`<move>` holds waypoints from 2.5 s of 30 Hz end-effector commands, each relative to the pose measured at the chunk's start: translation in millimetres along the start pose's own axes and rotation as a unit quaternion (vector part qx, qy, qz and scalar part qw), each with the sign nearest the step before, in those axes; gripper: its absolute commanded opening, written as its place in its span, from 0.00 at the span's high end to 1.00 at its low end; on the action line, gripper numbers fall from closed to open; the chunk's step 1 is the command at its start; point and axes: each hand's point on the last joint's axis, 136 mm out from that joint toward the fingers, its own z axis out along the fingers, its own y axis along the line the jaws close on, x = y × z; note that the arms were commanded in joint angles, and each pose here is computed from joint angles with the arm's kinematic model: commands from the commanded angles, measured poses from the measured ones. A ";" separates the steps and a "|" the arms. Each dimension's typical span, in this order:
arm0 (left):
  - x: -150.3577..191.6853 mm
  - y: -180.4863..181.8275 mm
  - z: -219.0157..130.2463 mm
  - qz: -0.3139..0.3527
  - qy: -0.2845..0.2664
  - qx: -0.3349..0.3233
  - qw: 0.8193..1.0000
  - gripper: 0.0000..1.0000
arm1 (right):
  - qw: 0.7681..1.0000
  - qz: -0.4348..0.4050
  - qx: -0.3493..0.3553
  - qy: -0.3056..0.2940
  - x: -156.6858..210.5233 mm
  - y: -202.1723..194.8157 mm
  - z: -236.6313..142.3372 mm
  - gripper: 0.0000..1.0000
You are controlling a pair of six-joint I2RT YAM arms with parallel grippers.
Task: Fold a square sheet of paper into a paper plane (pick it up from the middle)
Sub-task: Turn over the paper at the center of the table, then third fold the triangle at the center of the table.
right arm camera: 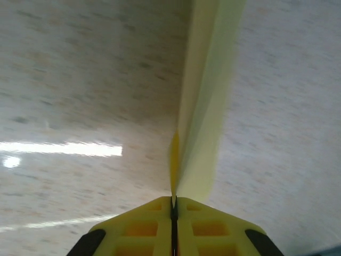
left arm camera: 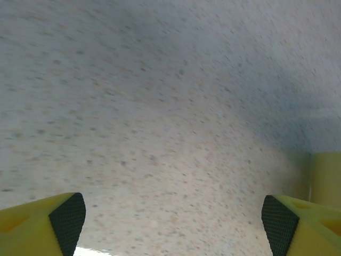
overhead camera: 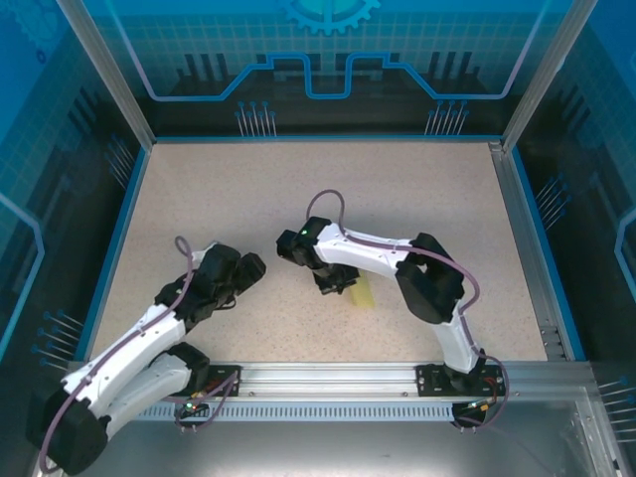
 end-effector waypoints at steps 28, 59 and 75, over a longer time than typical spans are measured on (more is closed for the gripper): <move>82.8 -127.2 37.7 0.103 0.245 0.171 0.949 0.48 | 0.888 0.095 -0.442 -0.081 -36.7 -25.7 8.4 0.50; 113.1 -145.0 121.0 0.125 0.305 0.092 0.940 0.61 | 0.838 0.049 -0.541 -0.054 -70.7 -11.7 37.6 0.63; 110.8 -149.0 87.7 0.206 0.272 0.136 0.930 0.54 | 0.822 0.151 -0.547 -0.052 -46.7 -13.1 39.0 0.95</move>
